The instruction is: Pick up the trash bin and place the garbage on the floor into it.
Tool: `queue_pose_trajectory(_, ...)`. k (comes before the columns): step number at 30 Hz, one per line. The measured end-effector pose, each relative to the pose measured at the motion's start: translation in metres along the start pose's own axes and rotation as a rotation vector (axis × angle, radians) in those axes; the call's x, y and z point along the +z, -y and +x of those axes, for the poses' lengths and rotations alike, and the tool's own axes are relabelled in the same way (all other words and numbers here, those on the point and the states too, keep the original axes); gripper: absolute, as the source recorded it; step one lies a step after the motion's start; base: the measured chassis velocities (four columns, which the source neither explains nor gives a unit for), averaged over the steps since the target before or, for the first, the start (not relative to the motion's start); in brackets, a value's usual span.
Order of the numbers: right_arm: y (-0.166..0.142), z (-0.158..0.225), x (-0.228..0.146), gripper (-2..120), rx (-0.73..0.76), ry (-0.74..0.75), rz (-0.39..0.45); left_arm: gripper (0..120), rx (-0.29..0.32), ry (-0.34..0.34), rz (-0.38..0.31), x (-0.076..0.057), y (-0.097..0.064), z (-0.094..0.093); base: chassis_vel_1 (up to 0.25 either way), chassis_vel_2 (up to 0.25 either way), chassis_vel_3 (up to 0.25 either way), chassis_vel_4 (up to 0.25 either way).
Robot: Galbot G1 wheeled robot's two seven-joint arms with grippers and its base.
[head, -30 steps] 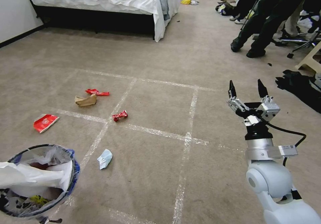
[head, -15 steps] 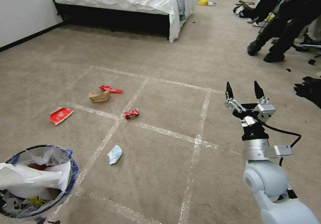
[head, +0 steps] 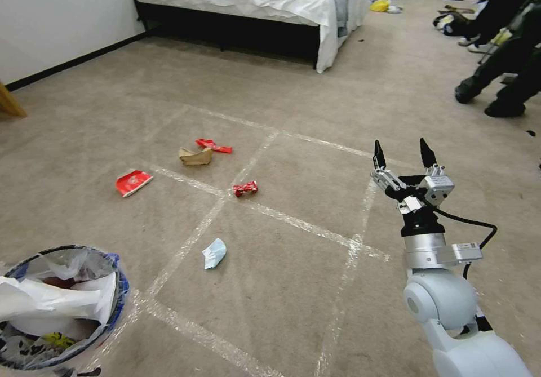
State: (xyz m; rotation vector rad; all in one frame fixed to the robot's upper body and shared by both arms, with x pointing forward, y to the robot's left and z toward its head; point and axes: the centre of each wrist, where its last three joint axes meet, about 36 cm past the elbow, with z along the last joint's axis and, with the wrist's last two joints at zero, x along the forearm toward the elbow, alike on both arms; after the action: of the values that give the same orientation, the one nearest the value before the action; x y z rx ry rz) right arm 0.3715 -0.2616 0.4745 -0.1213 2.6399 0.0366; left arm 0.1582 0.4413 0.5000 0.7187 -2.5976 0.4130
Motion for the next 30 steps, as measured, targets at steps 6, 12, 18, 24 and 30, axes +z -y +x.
queue_pose_trajectory(6, 0.000, 0.000, 0.004, 91, 0.000, -0.002, -0.001, 1, 0.001, 0.007, 0.000, 0.000, 0.001, -0.001, 0.064, 0.051, 0.066, 0.061)
queue_pose_trajectory(12, -0.001, 0.001, 0.009, 91, -0.003, -0.007, -0.002, 1, 0.001, 0.009, 0.002, 0.001, 0.003, -0.001, 0.050, 0.050, 0.046, 0.052)
queue_pose_trajectory(18, -0.001, -0.001, 0.015, 92, -0.003, -0.005, -0.001, 1, -0.003, 0.013, 0.001, 0.002, 0.003, -0.002, 0.023, 0.030, 0.027, 0.023)
queue_pose_trajectory(24, 0.000, -0.001, 0.022, 96, 0.000, 0.000, 0.008, 1, -0.008, 0.015, -0.003, 0.003, 0.003, -0.003, 0.000, 0.000, 0.000, 0.000)
queue_pose_trajectory(30, 0.000, 0.000, 0.028, 98, -0.002, -0.005, 0.020, 1, -0.013, 0.017, -0.009, 0.004, 0.003, -0.006, 0.000, 0.000, 0.000, 0.000)
